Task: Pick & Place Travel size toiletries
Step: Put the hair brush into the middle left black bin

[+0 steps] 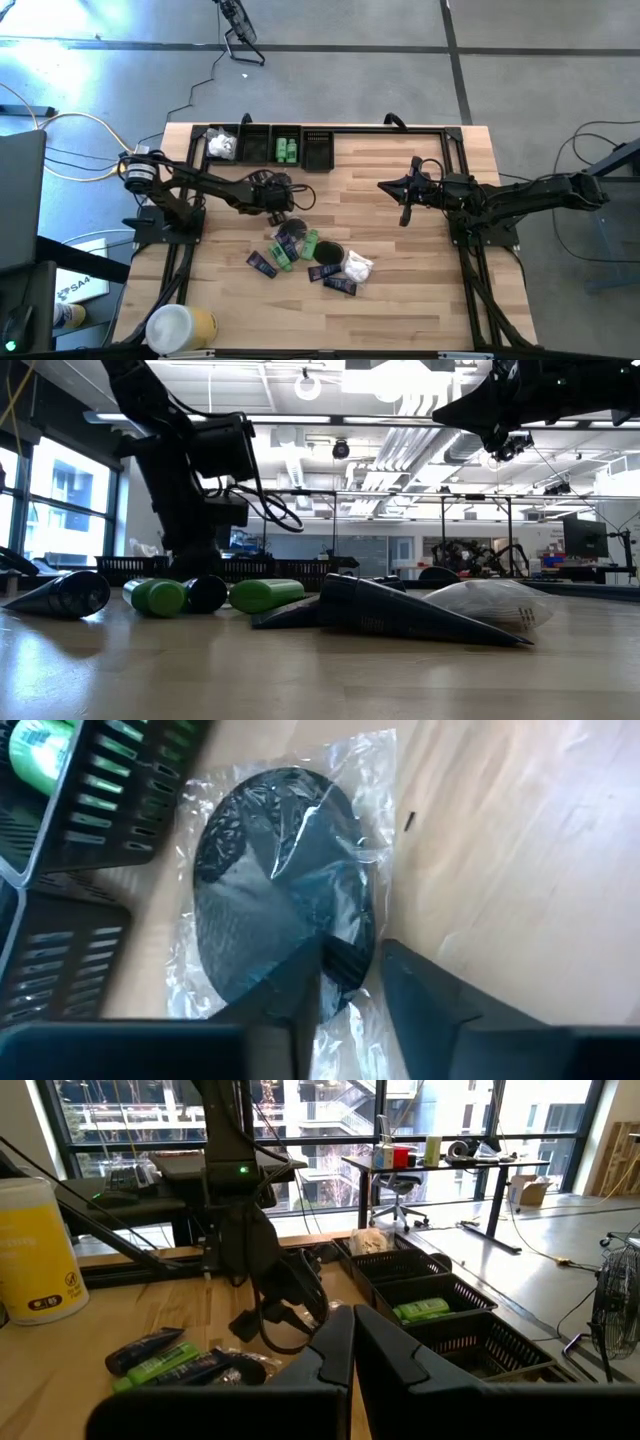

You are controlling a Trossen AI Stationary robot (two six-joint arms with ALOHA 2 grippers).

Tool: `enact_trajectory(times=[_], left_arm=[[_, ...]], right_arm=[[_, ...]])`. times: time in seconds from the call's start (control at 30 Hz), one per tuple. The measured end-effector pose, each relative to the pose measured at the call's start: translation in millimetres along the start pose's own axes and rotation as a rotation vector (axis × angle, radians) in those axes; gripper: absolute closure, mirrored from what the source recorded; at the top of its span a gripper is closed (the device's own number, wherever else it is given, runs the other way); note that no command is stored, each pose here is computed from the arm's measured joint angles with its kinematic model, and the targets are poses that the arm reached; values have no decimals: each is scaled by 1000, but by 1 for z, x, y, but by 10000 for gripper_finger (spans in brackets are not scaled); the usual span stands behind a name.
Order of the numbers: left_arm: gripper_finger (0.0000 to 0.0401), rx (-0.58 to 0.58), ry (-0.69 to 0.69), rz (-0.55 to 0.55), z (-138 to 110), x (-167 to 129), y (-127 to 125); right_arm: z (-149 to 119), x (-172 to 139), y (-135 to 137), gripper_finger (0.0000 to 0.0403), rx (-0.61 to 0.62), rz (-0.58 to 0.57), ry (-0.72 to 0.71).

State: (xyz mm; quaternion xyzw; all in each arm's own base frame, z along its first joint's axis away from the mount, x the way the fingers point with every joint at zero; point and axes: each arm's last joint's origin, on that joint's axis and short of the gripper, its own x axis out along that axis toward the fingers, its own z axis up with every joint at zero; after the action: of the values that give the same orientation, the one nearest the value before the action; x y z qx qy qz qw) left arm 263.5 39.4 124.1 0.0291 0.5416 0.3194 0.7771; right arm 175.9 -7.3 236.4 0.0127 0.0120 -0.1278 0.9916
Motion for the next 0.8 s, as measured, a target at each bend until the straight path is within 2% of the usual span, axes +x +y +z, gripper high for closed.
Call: enact_trajectory(times=[0.27,0.5,0.8], left_arm=[[393,-7,1,-10,0,0,0],[399,-11,-1,-113,8,-16,0],[400,-38,-37,-234,34,-44,6]], right_arm=[[0,0,0,398,0,0,0],[0,0,0,398,0,0,1],[-1,0,0,398,-2,0,6]])
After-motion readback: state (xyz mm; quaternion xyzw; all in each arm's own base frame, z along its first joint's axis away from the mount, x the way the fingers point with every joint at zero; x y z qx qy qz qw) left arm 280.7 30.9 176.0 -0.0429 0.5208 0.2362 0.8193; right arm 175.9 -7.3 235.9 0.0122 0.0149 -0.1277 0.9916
